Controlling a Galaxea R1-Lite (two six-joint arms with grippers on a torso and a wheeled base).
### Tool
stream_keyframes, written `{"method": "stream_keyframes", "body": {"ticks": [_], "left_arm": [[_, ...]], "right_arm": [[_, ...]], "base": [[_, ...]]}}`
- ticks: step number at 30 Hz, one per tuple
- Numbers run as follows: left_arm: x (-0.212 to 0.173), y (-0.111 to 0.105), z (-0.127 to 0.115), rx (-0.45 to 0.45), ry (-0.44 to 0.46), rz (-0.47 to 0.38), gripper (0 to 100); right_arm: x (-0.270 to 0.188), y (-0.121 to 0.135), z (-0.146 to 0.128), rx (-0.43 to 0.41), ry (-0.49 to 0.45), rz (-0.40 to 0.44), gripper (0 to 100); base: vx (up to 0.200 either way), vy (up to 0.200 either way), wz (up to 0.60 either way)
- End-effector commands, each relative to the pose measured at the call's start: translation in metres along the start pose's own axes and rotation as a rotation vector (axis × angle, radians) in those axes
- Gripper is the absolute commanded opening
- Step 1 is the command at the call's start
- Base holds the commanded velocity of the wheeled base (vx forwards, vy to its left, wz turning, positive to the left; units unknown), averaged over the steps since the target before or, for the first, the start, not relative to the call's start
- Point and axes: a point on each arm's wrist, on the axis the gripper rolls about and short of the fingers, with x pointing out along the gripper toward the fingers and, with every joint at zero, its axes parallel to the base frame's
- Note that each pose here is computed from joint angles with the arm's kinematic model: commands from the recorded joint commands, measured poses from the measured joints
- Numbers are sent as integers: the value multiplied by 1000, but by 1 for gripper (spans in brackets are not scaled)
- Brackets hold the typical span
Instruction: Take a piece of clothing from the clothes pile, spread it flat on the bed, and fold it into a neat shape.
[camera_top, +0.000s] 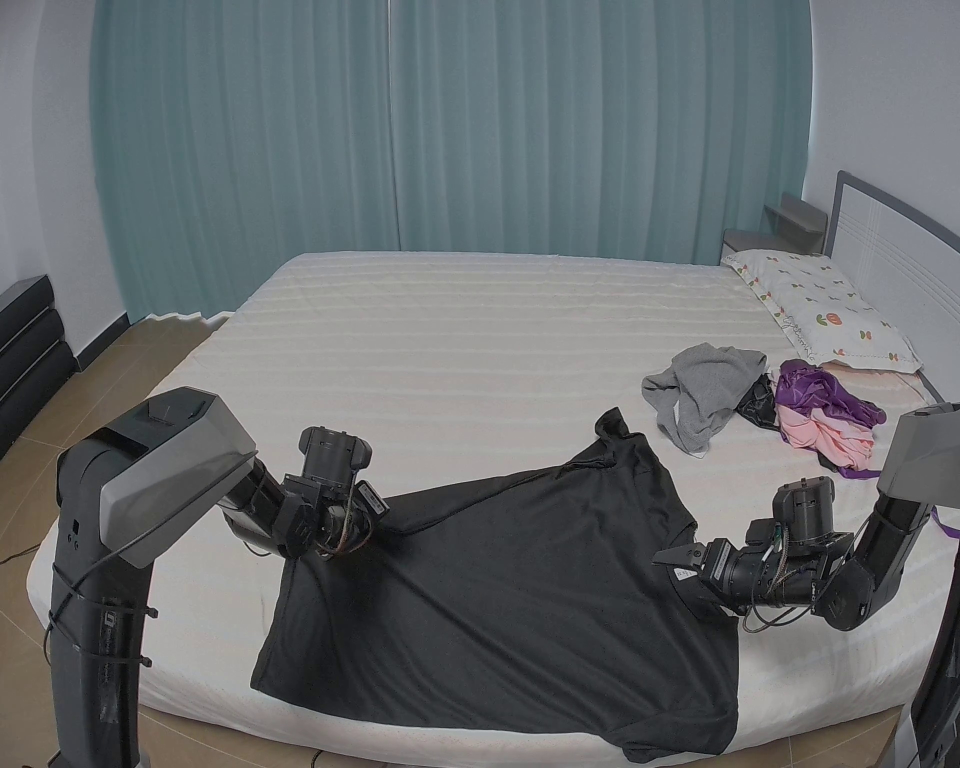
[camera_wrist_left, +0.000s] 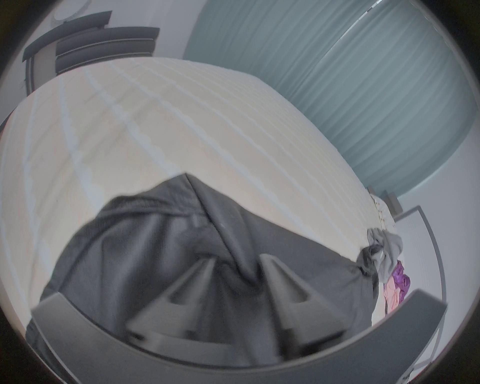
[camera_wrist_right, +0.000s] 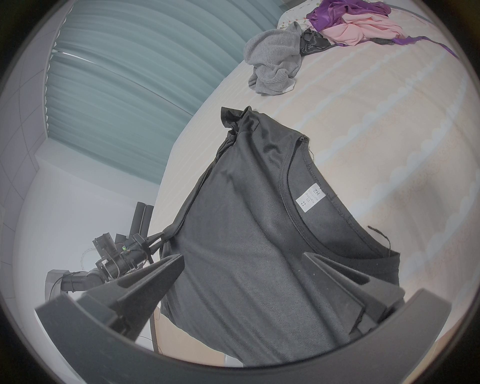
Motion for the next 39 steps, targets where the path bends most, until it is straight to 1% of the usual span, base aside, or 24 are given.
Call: {"method": "stream_keyframes", "body": {"ticks": [1,6,7,8,9,10,13,18,22,25,28,32,33,35,37,38,39], "left_arm": [[6,-2,9,-16,-36,-2,0],[2,-11,37,-51,-121,-33,0],[2,-14,51,-71,-154,-51,0],[2,-14,51,-71,-154,-51,0],[4,-15,65,-89,-186,-66,0],[5,-16,71,-97,-199,-71,0],[13,-16,80,-114,-223,-79,0],[30,-11,78,-115,-220,-71,0],[44,-11,79,-125,-240,-76,0],[45,-11,83,-133,-267,-74,0],[45,-11,83,-134,-270,-70,0],[43,-10,84,-131,-266,-61,0],[43,-10,84,-131,-266,-61,0],[39,-10,89,-133,-274,-61,0],[37,-9,91,-132,-271,-53,0],[36,-9,92,-133,-266,-45,0],[36,-9,92,-133,-266,-45,0]], "right_arm": [[1,0,0,0,1,0,100],[1,0,0,0,1,0,100],[1,0,0,0,1,0,100],[1,0,0,0,1,0,100],[1,0,0,0,1,0,100],[1,0,0,0,1,0,100],[2,-1,0,2,4,-3,100],[3,-1,-1,-3,-1,2,100],[4,0,2,-3,-23,19,100],[4,1,4,9,-39,31,100],[8,2,7,6,-62,50,100],[24,7,22,-6,-129,40,100],[25,7,22,-6,-131,38,100],[44,6,33,-17,-178,21,100],[52,9,43,-25,-218,17,100],[59,13,52,-31,-238,9,100],[59,13,52,-31,-238,9,100]], "base": [[0,0,0],[0,0,0],[0,0,0],[0,0,0],[0,0,0],[0,0,0],[0,0,0],[0,0,0],[0,0,0],[0,0,0],[0,0,0],[0,0,0],[0,0,0],[0,0,0],[0,0,0],[0,0,0],[0,0,0]]}}
